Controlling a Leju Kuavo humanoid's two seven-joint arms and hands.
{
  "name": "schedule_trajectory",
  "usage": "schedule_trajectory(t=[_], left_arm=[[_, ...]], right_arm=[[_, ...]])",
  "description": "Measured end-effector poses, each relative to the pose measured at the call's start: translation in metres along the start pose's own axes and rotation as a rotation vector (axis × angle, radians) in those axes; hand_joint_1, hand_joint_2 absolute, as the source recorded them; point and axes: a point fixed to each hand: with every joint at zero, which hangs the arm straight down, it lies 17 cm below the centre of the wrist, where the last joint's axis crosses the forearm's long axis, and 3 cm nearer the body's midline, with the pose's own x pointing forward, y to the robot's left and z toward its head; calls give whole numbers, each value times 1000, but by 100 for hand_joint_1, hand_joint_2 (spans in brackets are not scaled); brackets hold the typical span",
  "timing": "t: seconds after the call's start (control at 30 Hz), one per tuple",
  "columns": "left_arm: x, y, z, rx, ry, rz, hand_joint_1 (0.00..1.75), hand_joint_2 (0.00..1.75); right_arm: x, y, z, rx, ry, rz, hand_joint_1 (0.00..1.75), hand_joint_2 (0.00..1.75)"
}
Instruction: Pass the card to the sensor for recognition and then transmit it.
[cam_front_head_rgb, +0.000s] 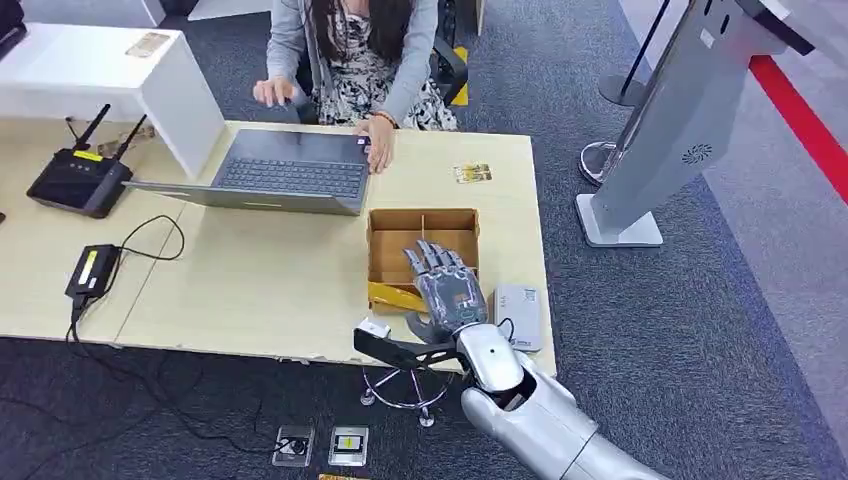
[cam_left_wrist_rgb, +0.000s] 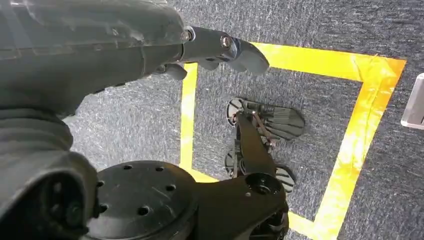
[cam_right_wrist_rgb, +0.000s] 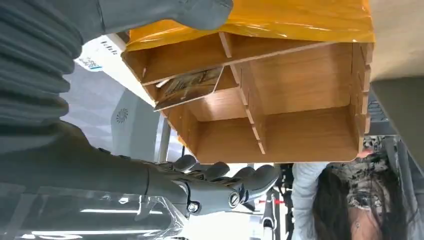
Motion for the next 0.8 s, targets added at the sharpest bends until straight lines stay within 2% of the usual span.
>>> schedule_trajectory(t=[0.8], left_arm=[[-1, 2, 0, 4, 4, 4, 0, 0]], right_arm=[[-36, 3, -18, 8, 74, 36, 0, 175]])
